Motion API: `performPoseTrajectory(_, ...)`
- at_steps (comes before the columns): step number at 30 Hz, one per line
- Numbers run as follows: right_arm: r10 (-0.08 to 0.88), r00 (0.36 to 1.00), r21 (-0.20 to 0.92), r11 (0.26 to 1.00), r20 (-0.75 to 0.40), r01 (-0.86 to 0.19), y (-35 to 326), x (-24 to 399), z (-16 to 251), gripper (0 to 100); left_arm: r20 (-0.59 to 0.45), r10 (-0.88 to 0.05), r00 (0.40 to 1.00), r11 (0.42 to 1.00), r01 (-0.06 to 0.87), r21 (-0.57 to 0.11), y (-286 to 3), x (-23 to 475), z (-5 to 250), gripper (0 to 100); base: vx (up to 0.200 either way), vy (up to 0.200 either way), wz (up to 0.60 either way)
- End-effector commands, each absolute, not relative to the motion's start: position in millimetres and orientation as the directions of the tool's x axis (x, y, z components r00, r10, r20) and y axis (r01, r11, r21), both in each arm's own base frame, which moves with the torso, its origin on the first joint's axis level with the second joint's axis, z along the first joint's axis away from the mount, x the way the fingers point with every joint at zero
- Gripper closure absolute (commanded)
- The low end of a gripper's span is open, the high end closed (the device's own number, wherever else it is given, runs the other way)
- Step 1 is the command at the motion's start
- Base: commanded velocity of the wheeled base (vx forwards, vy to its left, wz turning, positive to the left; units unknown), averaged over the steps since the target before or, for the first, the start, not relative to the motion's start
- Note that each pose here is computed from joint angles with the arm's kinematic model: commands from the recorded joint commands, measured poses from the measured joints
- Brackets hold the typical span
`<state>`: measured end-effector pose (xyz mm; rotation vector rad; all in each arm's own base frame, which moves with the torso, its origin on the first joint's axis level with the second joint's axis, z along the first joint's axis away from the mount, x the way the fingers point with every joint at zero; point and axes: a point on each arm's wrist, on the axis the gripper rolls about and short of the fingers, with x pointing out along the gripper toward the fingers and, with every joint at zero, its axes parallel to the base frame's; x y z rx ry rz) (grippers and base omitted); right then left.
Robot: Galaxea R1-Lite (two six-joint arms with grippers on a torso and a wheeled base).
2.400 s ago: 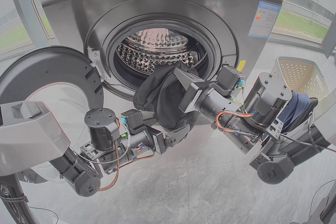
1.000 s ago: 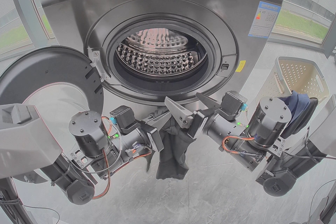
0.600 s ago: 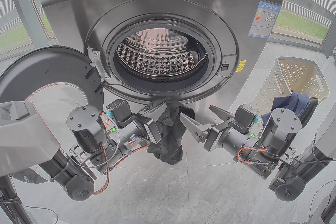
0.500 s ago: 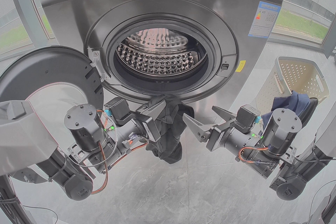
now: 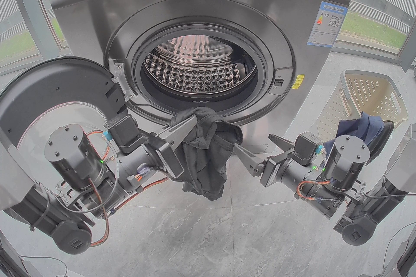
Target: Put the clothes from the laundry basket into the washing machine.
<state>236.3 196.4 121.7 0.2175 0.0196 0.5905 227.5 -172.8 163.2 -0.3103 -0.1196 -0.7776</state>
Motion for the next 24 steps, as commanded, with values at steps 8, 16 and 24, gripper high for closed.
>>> performPoseTrajectory(8,0.544,0.839,0.179,0.828,-0.03,-0.531,191,235,104,0,0.231,-0.694,0.681,0.645,0.732,-0.22,-171,211,169,100,0.0,0.0,0.0)
performPoseTrajectory(16,0.548,0.832,0.175,0.83,-0.081,-0.53,189,228,93,0,0.252,-0.681,0.688,0.652,0.726,-0.221,-169,213,174,100,0.0,0.0,0.0)
performPoseTrajectory(24,0.598,0.799,0.162,0.797,-0.072,-0.582,196,216,89,0,0.272,-0.673,0.688,0.651,0.725,-0.223,-170,216,179,100,0.0,0.0,0.0)
